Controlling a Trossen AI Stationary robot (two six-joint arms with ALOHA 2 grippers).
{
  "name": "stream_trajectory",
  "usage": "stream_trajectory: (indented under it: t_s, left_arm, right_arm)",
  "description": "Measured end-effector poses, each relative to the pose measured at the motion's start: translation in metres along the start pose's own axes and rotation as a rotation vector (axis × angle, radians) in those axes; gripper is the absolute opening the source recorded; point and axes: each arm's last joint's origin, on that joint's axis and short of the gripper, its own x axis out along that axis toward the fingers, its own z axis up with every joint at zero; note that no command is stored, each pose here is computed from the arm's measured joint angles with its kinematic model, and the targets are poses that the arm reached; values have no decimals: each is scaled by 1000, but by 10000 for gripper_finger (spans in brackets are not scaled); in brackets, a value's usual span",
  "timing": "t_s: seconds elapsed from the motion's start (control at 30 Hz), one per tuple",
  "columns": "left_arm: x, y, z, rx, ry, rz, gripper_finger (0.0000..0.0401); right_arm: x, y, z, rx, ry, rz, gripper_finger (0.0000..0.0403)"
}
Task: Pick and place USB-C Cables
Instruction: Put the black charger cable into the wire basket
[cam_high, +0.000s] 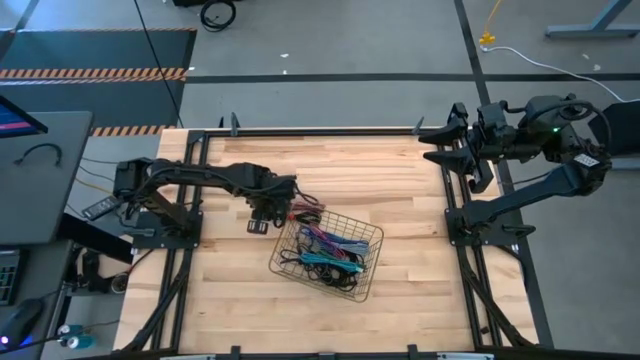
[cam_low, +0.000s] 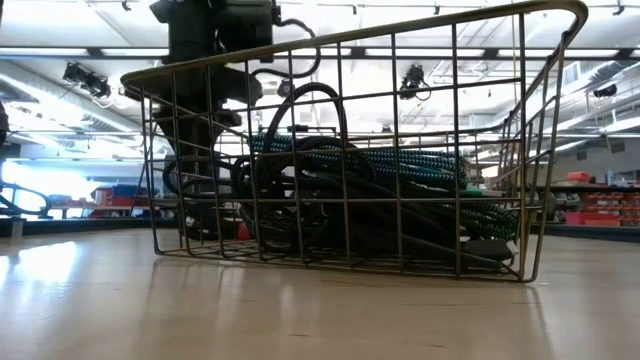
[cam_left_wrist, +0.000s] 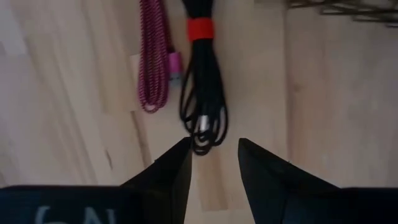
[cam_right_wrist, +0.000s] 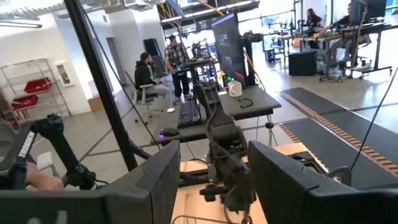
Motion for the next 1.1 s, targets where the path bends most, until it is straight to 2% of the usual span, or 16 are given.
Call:
stream_trajectory:
  t_s: [0.33, 0.57, 0.73, 1.1]
  left_arm:
    - [24, 6, -18, -50, 66, -31, 137]
    - [24, 9, -6, -59, -71, -19, 137]
    - [24, 10, -6, -31, -70, -21, 137]
    - [24, 11, -6, -52, -83, -30, 137]
  right_arm:
    - [0, 0, 0, 21, 1, 5, 195]
    - [0, 0, 0, 21, 0, 5, 195]
    - [0, 0, 0, 21, 0, 5, 195]
    - [0, 0, 0, 20, 0, 5, 195]
